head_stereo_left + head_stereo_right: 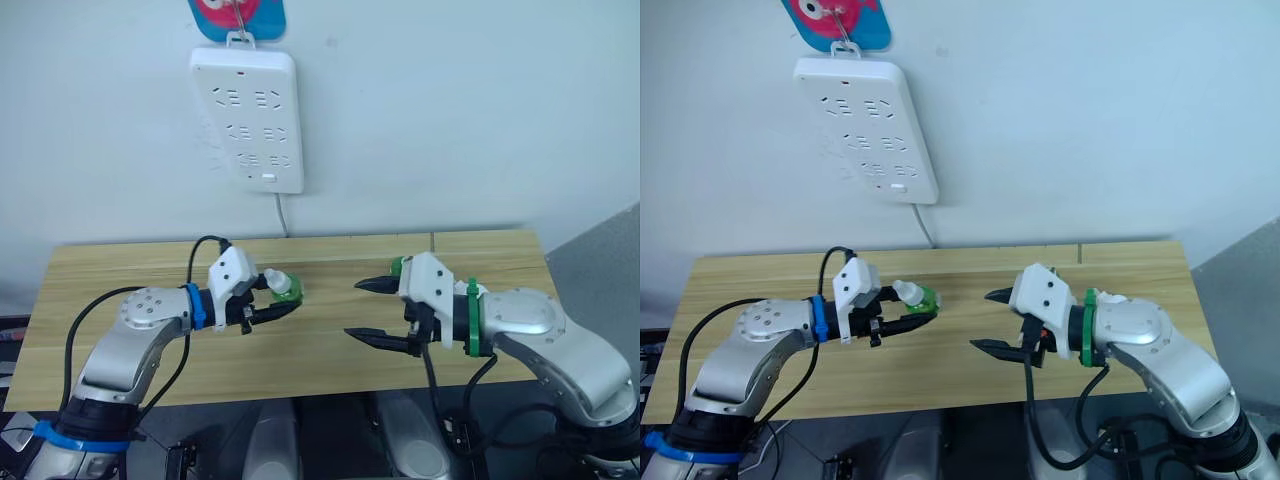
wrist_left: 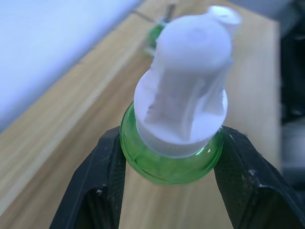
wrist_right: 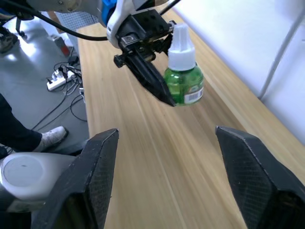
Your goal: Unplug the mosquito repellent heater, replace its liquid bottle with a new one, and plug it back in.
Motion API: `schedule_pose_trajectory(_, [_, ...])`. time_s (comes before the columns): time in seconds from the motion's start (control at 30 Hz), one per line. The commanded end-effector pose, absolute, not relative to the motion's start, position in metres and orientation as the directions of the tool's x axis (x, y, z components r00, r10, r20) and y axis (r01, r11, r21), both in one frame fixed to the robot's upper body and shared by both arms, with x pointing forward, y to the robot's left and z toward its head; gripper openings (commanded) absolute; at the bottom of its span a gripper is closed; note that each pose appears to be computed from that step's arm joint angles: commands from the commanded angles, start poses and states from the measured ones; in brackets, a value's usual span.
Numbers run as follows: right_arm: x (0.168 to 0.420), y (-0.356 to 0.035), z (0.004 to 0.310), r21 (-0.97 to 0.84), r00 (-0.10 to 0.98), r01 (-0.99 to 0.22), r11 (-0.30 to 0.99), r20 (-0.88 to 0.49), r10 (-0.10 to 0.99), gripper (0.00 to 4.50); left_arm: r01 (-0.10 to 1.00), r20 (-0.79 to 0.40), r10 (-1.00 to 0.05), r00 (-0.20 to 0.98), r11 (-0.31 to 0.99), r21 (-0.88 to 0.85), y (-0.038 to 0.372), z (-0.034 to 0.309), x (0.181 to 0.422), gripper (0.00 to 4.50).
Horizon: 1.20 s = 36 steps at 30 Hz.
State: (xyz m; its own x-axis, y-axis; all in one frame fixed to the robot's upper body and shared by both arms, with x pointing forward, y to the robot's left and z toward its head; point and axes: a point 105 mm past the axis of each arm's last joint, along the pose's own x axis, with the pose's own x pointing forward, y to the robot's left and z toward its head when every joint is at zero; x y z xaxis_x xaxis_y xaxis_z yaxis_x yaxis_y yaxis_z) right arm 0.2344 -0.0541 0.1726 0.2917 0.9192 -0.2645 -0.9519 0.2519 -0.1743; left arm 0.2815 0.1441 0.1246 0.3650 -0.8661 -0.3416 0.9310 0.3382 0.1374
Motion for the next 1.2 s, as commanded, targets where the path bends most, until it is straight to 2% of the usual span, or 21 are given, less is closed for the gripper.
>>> schedule_pose_trajectory(0.03, [0.229,-0.049,0.184,-0.137,0.243,-0.967,0.215,-0.245,0.939,4.50,0.963,-0.371,-0.893,0.255,0.200,0.180,0.132,0.134,0.273,2.23])
schedule_pose_trajectory(0.3, [0.246,-0.020,0.188,-0.130,0.250,-0.966,0.222,-0.266,0.931,4.50,0.976,-0.451,-0.882,0.132,0.035,0.216,0.113,0.145,0.272,2.23])
schedule_pose_trajectory(0.7, [0.253,0.007,0.189,-0.146,0.206,-0.975,0.170,-0.279,0.938,4.50,0.969,-0.496,-0.861,0.118,-0.010,0.248,0.109,0.159,0.281,2.23])
schedule_pose_trajectory(0.8, [0.256,0.010,0.186,-0.143,0.208,-0.974,0.174,-0.275,0.939,3.95,0.967,-0.494,-0.861,0.122,-0.010,0.256,0.109,0.162,0.283,2.23])
schedule_pose_trajectory(1.07, [0.258,0.011,0.186,-0.127,0.200,-0.977,0.173,-0.247,0.948,1.12,0.964,-0.495,-0.861,0.122,-0.015,0.265,0.111,0.163,0.282,2.23])
schedule_pose_trajectory(1.2, [0.257,0.011,0.185,-0.126,0.190,-0.978,0.164,-0.245,0.951,1.11,0.964,-0.476,-0.870,0.125,-0.006,0.265,0.110,0.161,0.281,2.23])
